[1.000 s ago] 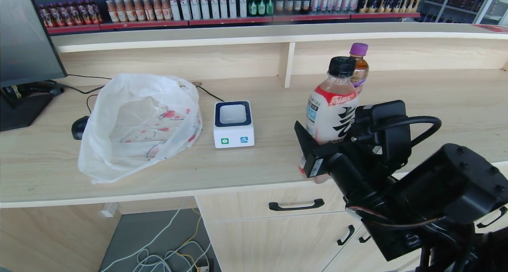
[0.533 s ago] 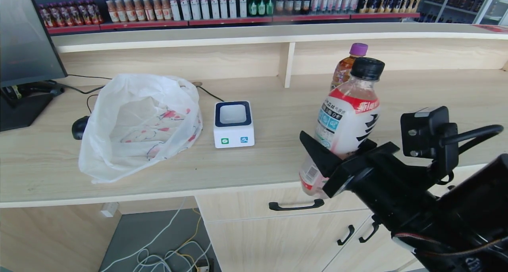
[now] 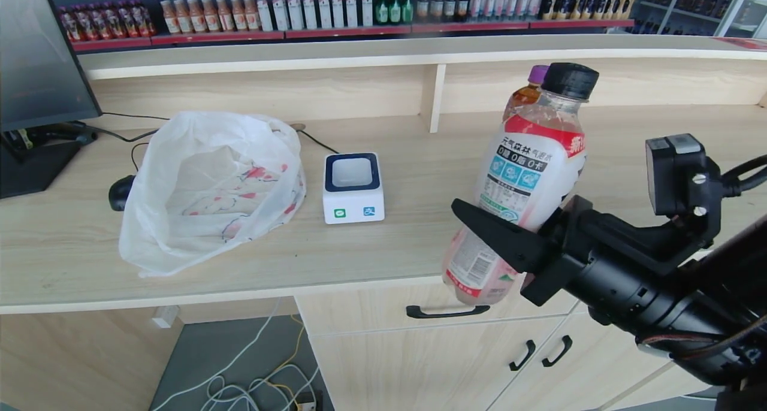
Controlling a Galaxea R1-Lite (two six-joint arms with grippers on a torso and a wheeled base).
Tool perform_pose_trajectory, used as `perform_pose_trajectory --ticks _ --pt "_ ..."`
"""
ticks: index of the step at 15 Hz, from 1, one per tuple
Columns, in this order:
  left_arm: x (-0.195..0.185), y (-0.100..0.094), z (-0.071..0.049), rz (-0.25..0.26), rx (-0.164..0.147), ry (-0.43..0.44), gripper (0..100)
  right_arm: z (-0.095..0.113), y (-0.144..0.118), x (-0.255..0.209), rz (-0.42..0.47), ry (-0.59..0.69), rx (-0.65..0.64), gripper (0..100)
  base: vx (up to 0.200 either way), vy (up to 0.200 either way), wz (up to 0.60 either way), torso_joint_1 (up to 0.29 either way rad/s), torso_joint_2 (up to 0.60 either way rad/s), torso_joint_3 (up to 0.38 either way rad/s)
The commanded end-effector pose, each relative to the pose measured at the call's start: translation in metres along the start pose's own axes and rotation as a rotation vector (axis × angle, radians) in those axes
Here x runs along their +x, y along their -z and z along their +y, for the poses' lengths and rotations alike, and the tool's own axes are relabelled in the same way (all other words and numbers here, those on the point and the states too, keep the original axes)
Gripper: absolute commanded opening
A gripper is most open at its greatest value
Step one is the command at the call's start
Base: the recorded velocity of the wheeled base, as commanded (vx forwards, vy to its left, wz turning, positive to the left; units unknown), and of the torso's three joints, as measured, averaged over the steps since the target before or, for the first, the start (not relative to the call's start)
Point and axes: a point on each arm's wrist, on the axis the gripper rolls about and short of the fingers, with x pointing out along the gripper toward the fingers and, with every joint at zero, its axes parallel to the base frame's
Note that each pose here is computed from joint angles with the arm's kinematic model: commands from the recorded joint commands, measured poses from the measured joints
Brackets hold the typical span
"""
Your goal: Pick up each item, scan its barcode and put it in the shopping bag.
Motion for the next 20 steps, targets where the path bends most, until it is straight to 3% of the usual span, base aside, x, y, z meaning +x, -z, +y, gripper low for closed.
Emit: perform_pose_trajectory --ticks 1,4,10,20 --pt "0.000 0.000 0.000 -0.001 0.000 0.000 100 0.000 -0.012 0.005 -0.037 -0.104 0.015 0 0.000 0.000 0.00 0.000 0.00 0.000" --pt "0.000 0.000 0.000 -0.001 0.000 0.000 100 -0.005 -0.023 0.010 -0.056 -0.216 0.047 0 0.000 0.000 0.00 0.000 0.00 0.000" --pt "0.000 0.000 0.000 -0.001 0.000 0.000 100 -0.007 -0.037 0.012 -0.079 -0.267 0.152 0 0.000 0.000 0.00 0.000 0.00 0.000" --pt "0.000 0.000 0.000 -0.001 0.000 0.000 100 -0.005 -0.042 0.009 -0.096 -0.253 0.158 0 0.000 0.000 0.00 0.000 0.00 0.000"
